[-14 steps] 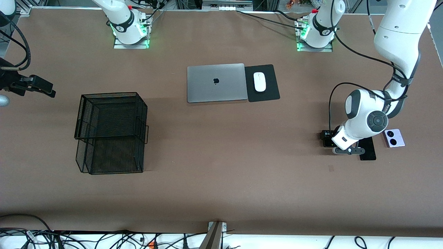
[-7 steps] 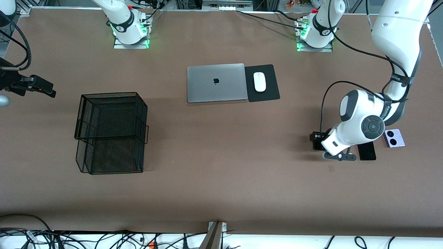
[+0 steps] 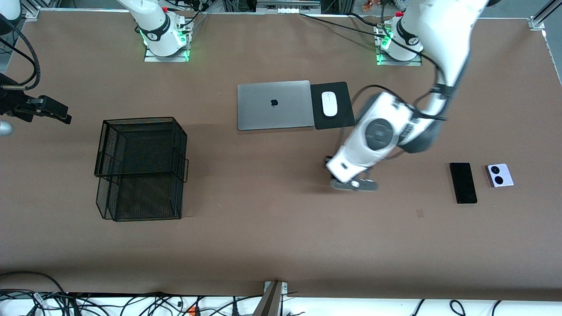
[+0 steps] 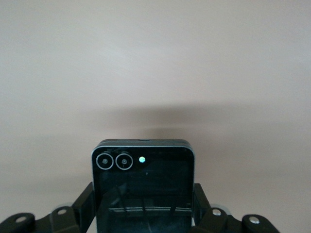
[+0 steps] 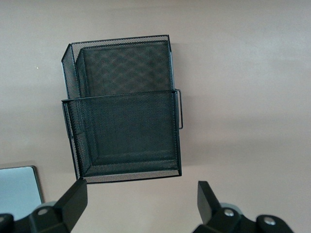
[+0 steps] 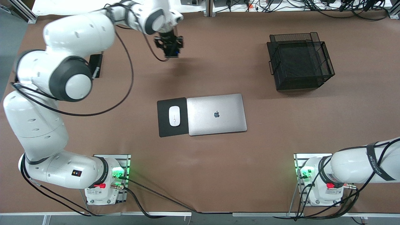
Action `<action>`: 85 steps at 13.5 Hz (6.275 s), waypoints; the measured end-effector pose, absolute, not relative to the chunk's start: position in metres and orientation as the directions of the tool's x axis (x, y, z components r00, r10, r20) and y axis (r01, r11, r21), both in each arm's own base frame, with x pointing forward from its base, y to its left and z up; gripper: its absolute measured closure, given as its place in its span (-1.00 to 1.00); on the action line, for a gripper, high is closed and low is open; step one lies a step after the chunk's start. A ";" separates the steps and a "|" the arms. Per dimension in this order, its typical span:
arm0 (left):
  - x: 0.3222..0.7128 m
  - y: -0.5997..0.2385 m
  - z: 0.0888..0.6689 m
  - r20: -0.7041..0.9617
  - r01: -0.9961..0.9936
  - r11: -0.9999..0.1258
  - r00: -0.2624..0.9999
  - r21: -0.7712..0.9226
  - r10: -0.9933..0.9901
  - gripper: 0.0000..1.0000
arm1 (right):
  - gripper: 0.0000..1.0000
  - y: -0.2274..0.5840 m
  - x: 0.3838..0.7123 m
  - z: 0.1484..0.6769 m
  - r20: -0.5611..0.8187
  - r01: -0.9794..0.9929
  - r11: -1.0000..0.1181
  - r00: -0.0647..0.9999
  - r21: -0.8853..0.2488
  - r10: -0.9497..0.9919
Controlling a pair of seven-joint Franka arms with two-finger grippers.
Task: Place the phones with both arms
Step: 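Carry the flip phone with the left gripper toward the laptop and lower it, then release the flip phone with the left gripper while the right gripper reaches it, then grasp the black flip phone with the right gripper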
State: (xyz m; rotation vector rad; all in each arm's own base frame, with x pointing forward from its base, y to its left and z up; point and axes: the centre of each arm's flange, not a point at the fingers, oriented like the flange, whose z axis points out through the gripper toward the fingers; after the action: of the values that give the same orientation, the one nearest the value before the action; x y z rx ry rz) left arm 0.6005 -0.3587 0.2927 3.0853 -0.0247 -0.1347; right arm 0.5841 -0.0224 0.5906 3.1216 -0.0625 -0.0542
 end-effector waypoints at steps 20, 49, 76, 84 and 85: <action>0.534 -0.518 0.185 -0.002 -0.005 -0.997 1.000 0.083 -0.005 -1.00 | -1.00 -0.021 0.593 0.576 -0.042 -0.037 -0.999 0.998 0.021 -0.038; 0.599 -0.015 0.600 -0.018 0.145 -0.987 0.989 -0.065 0.146 -1.00 | -1.00 0.514 0.500 0.313 0.081 -0.143 -0.990 0.987 0.014 -0.141; 0.537 0.006 0.597 0.023 0.022 -1.000 0.999 -0.013 0.022 -1.00 | -0.60 0.524 0.495 0.170 0.050 -0.060 -0.998 0.997 -0.019 -0.061; 0.537 0.005 0.598 0.024 0.020 -1.000 1.000 -0.013 0.020 -1.00 | -0.60 0.518 0.506 0.172 0.055 -0.079 -0.997 0.995 -0.017 -0.080; 0.537 0.005 0.598 0.024 0.020 -1.000 1.000 -0.013 0.020 -1.00 | -0.60 0.516 0.511 0.179 0.054 -0.089 -0.996 0.995 -0.004 -0.089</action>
State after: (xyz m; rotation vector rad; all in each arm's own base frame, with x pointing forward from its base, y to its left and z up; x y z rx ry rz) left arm 0.5370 0.0048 0.5976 3.1541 0.0319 0.0371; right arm 0.5114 0.5162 0.1787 3.1390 -0.1407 0.0856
